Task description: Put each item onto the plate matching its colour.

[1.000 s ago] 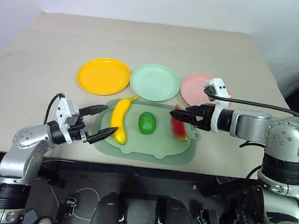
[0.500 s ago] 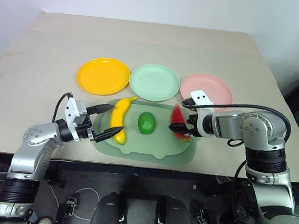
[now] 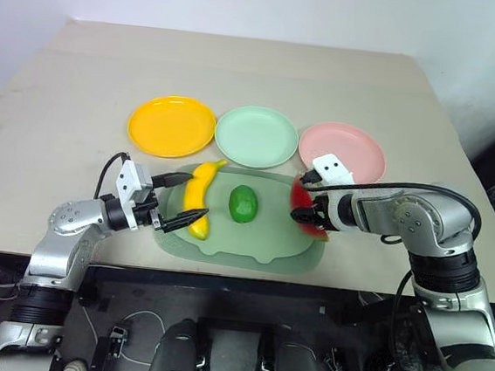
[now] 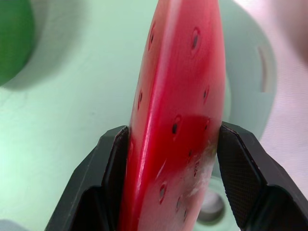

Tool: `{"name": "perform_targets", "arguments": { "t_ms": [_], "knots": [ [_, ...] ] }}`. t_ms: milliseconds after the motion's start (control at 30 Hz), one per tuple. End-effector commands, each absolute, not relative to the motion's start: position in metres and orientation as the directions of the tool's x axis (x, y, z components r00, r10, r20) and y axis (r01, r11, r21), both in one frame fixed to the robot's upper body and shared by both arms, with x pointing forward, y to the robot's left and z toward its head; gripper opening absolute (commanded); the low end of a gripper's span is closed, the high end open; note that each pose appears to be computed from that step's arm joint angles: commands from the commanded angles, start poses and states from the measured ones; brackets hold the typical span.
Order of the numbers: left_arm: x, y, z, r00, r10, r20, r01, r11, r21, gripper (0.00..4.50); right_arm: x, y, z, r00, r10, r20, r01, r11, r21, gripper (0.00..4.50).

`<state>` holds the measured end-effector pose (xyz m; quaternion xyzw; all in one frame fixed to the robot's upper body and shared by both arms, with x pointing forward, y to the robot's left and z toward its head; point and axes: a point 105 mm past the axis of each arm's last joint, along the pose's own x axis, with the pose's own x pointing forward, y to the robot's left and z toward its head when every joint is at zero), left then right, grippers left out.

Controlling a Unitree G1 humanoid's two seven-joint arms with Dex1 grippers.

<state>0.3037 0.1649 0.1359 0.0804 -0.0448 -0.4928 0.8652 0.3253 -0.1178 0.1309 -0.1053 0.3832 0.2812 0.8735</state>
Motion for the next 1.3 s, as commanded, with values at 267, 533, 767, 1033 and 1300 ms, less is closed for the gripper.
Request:
{"name": "perform_targets", "arguments": {
  "t_ms": [267, 533, 767, 1033, 1300],
  "knots": [
    [0.297, 0.169, 0.148, 0.528, -0.849, 0.026, 0.825, 0.52, 0.222, 4.5, 0.383, -0.132, 0.222, 0.76, 0.474, -0.444, -0.524, 0.852, 0.013, 2.43],
    [0.287, 0.171, 0.151, 0.555, -0.831, 0.028, 0.807, 0.546, 0.225, 4.5, 0.44, -0.169, 0.184, 0.828, 0.322, -0.46, -0.404, 0.91, -0.09, 2.43],
    [0.276, 0.177, 0.152, 0.595, -0.803, 0.031, 0.778, 0.585, 0.227, 4.5, 0.461, -0.175, 0.169, 0.842, 0.269, -0.467, -0.349, 0.932, -0.094, 2.43],
    [0.272, 0.176, 0.153, 0.608, -0.794, 0.036, 0.77, 0.599, 0.221, 4.5, 0.467, -0.168, 0.177, 0.854, 0.281, -0.439, -0.366, 0.923, -0.121, 4.17],
    [0.272, 0.182, 0.161, 0.618, -0.784, 0.061, 0.762, 0.616, 0.198, 4.5, 0.46, -0.192, 0.22, 0.886, 0.306, -0.347, -0.364, 0.925, -0.113, 4.46]
  ]
}}
